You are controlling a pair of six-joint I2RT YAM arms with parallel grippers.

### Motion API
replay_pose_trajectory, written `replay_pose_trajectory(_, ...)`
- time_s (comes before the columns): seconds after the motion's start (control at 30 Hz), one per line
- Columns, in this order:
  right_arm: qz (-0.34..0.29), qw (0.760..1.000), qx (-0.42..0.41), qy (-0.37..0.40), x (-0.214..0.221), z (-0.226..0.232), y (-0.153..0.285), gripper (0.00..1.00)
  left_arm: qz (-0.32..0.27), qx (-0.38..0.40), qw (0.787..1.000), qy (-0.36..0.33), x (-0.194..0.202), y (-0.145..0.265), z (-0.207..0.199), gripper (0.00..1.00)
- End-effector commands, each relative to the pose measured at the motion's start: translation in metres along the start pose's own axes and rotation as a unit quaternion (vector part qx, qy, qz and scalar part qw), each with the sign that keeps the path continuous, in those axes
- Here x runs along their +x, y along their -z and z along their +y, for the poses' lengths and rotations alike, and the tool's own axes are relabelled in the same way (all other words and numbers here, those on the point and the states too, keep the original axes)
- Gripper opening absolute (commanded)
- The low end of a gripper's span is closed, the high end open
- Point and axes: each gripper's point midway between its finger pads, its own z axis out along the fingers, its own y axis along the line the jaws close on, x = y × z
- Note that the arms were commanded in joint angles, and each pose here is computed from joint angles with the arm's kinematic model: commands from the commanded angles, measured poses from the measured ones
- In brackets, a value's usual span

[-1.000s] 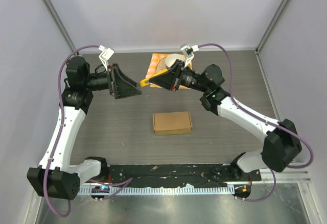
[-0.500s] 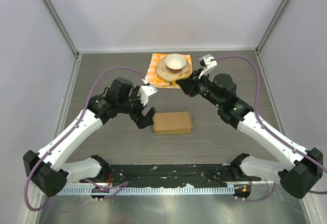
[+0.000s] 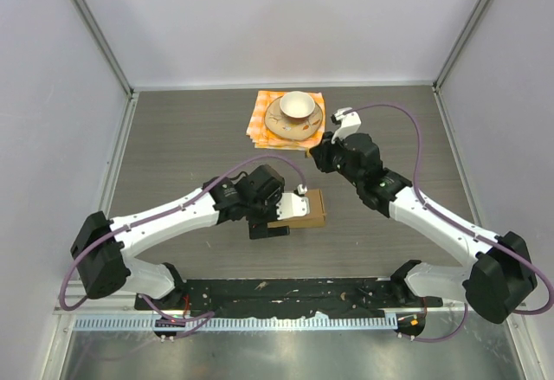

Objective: Unpack the express box

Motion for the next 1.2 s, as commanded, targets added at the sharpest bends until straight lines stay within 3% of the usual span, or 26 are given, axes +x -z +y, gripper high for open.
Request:
replay_pose_trajectory(0.0, -0.022, 1.0, -0.001, -0.007, -0.006, -0.001, -0.004, 0.01, -0.008, -0.056, 0.998, -0.025, -0.01, -0.008, 0.021, 1.0)
replay_pose_trajectory(0.27, -0.019, 1.0, -0.015, -0.02, -0.001, 0.004, -0.008, 0.01, 0.043, -0.053, 0.996, -0.051, 0.004, -0.029, 0.008, 1.0)
replay_pose_trajectory(0.43, -0.015, 0.999, -0.035, -0.038, 0.008, 0.01, -0.011, 0.01, 0.042, -0.048, 0.996, -0.055, 0.007, -0.04, 0.004, 1.0)
replay_pose_trajectory(0.67, 0.004, 0.997, -0.058, -0.043, 0.026, 0.017, -0.017, 0.01, 0.002, -0.098, 0.993, -0.071, 0.002, -0.052, 0.016, 1.0)
replay_pose_trajectory(0.93, 0.031, 0.994, -0.092, -0.052, 0.046, 0.029, -0.032, 0.01, 0.003, -0.136, 0.986, -0.101, 0.003, -0.059, 0.027, 1.0)
replay_pose_trajectory(1.17, 0.062, 0.991, -0.102, -0.057, 0.071, 0.03, -0.039, 0.01, 0.024, -0.099, 0.987, -0.12, 0.011, -0.082, 0.016, 1.0)
